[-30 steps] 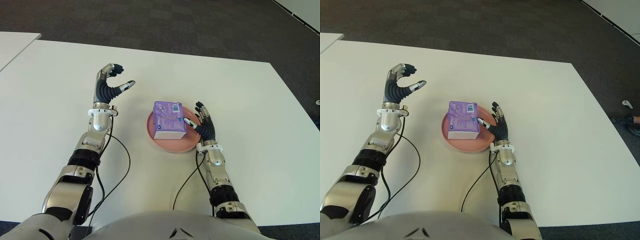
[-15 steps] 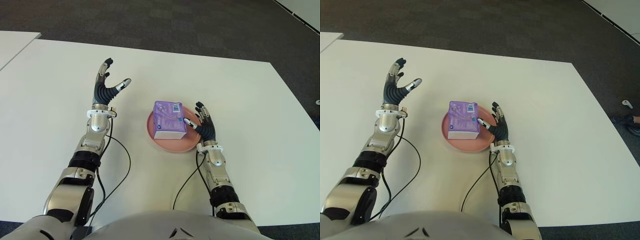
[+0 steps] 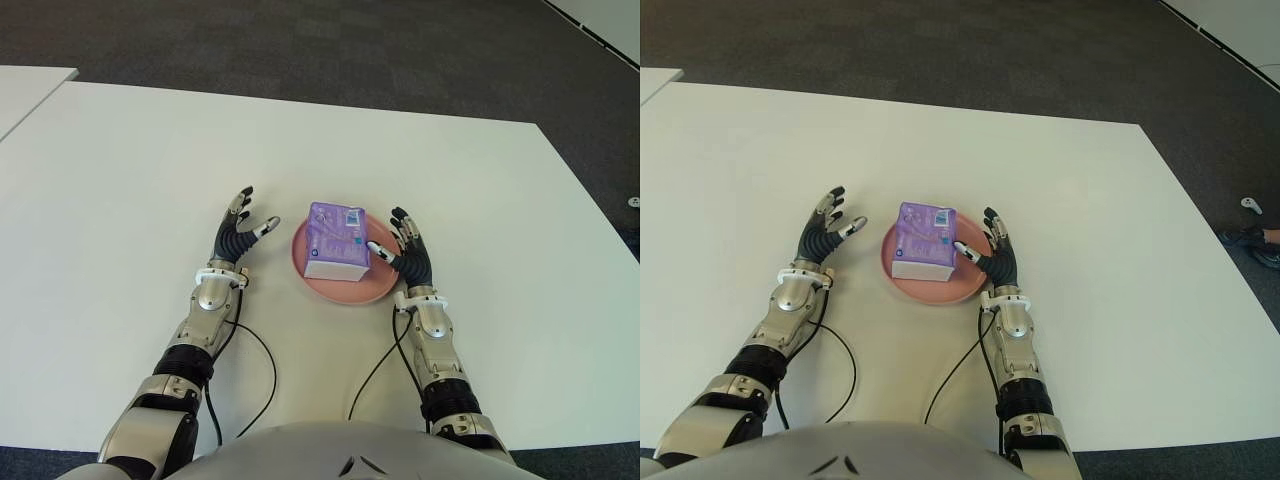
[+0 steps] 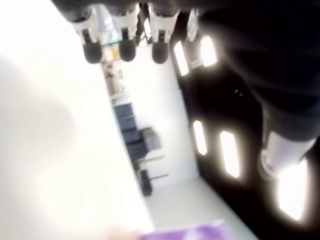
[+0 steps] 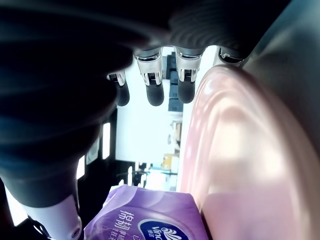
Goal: Put the tissue paper into the plate.
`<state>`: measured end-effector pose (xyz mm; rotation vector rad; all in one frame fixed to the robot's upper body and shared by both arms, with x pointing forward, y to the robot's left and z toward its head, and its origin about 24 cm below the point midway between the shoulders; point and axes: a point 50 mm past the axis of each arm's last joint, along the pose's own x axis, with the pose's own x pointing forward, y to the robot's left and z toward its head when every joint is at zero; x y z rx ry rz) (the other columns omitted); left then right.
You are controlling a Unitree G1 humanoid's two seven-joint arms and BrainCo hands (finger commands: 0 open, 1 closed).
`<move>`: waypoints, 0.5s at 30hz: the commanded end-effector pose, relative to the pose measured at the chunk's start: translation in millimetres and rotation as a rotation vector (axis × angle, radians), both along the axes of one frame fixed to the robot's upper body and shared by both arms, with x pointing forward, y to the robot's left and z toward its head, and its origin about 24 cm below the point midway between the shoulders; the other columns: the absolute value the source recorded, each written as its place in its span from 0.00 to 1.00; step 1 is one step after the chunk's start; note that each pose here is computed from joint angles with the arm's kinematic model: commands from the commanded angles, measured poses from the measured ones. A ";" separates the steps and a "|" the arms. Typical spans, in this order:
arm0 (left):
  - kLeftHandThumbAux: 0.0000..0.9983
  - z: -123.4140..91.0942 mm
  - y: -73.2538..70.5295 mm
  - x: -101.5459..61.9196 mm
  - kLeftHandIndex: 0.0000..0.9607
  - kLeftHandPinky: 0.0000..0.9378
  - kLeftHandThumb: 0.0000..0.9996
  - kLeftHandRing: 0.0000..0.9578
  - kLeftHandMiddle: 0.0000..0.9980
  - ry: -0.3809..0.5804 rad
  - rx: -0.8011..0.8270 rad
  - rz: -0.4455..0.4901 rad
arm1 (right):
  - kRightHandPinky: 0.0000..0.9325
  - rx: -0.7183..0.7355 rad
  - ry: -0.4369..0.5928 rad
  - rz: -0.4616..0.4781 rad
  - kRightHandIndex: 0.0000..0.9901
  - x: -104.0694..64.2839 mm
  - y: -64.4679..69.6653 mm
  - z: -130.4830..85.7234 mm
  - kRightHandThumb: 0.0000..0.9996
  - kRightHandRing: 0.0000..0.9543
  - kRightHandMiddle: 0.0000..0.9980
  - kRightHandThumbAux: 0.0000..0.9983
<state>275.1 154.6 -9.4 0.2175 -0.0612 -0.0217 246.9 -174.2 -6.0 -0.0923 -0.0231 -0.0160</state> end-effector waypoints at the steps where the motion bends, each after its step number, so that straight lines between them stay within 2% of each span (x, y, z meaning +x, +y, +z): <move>1: 0.58 -15.9 7.6 -7.3 0.01 0.00 0.00 0.01 0.03 0.087 0.042 -0.044 | 0.03 0.008 0.172 -0.015 0.02 -21.9 -2.4 -30.7 0.00 0.00 0.03 0.76; 5: 0.58 -18.9 6.9 -9.5 0.00 0.00 0.00 0.01 0.02 0.103 0.047 -0.064 | 0.03 0.003 0.175 -0.012 0.02 -22.5 -3.1 -30.3 0.00 0.00 0.03 0.75; 11: 0.58 -27.0 7.1 -24.5 0.00 0.00 0.00 0.00 0.00 0.098 0.069 -0.109 | 0.02 0.002 0.180 -0.010 0.01 -23.5 -4.5 -30.6 0.00 0.00 0.03 0.74; 15: 0.58 -29.4 6.2 -27.1 0.00 0.00 0.00 0.00 0.00 0.090 0.078 -0.117 | 0.02 0.003 0.185 -0.011 0.01 -23.9 -6.2 -31.3 0.00 0.00 0.03 0.74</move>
